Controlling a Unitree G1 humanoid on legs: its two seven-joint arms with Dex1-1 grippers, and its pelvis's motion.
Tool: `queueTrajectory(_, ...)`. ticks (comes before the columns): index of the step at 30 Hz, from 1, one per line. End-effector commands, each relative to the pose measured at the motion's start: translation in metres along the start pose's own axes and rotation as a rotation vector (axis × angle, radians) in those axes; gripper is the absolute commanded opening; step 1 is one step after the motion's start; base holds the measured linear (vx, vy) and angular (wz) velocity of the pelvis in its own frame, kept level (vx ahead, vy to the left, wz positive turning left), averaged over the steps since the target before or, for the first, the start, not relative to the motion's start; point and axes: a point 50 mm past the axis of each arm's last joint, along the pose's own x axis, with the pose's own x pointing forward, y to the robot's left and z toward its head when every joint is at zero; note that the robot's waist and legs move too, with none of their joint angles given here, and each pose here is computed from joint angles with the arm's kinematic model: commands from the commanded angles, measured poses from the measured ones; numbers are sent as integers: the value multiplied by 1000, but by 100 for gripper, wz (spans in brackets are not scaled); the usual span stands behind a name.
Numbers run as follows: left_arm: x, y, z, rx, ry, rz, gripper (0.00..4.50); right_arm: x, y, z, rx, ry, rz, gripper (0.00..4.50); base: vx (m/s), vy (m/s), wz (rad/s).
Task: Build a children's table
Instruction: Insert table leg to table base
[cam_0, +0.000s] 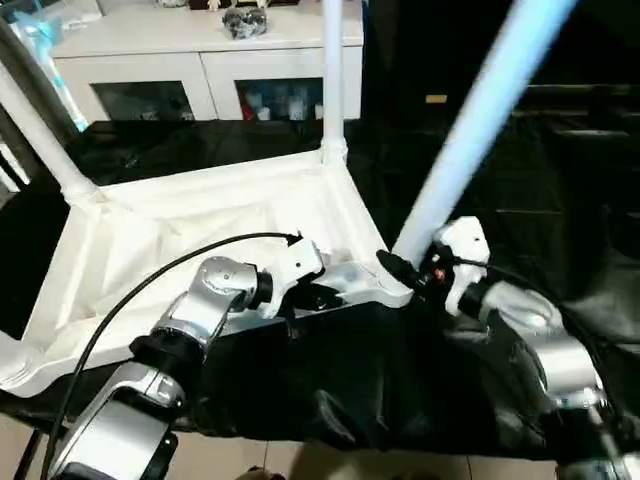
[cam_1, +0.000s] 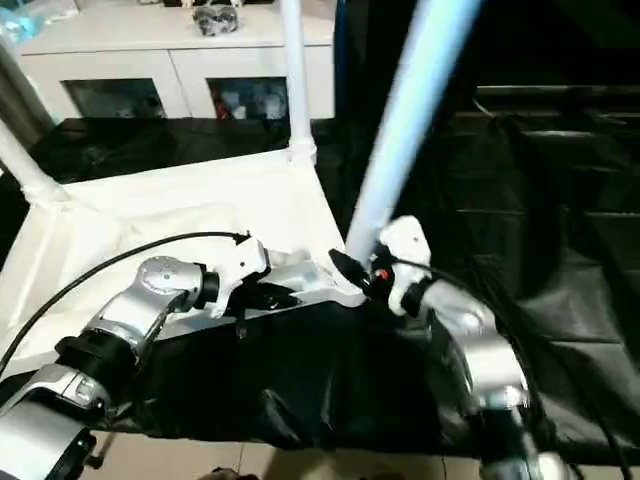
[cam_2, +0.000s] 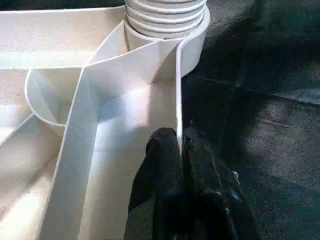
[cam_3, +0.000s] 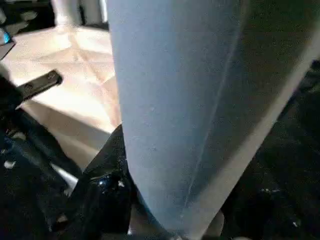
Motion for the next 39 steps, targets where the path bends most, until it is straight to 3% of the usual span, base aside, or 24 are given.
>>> queueTrajectory(1, -6, 5, 18, 71, -55, -9, 0, 4, 8, -18, 38, 106, 71, 189, 0, 0, 0)
queueTrajectory(13, -18, 5, 23, 114, -40, -88, 0, -1, 13, -15, 20, 169, 306, 189, 0, 0, 0)
queueTrajectory(21, -25, -3, 26, 163, -8, -250, 0, -7, 26, -22, -29, 204, 434, 189, 0, 0, 0)
queueTrajectory(26, -26, 0, 26, 169, 10, -244, 0, -6, 32, -22, -35, 191, 458, 189, 0, 0, 0)
queueTrajectory(31, -24, 11, 30, 130, -7, -97, 0, 4, 26, -21, -18, 145, 338, 189, 0, 0, 0)
queueTrajectory(39, -17, 20, 43, 50, -47, 91, 0, 17, -2, -22, 55, 116, 0, 189, 0, 0, 0)
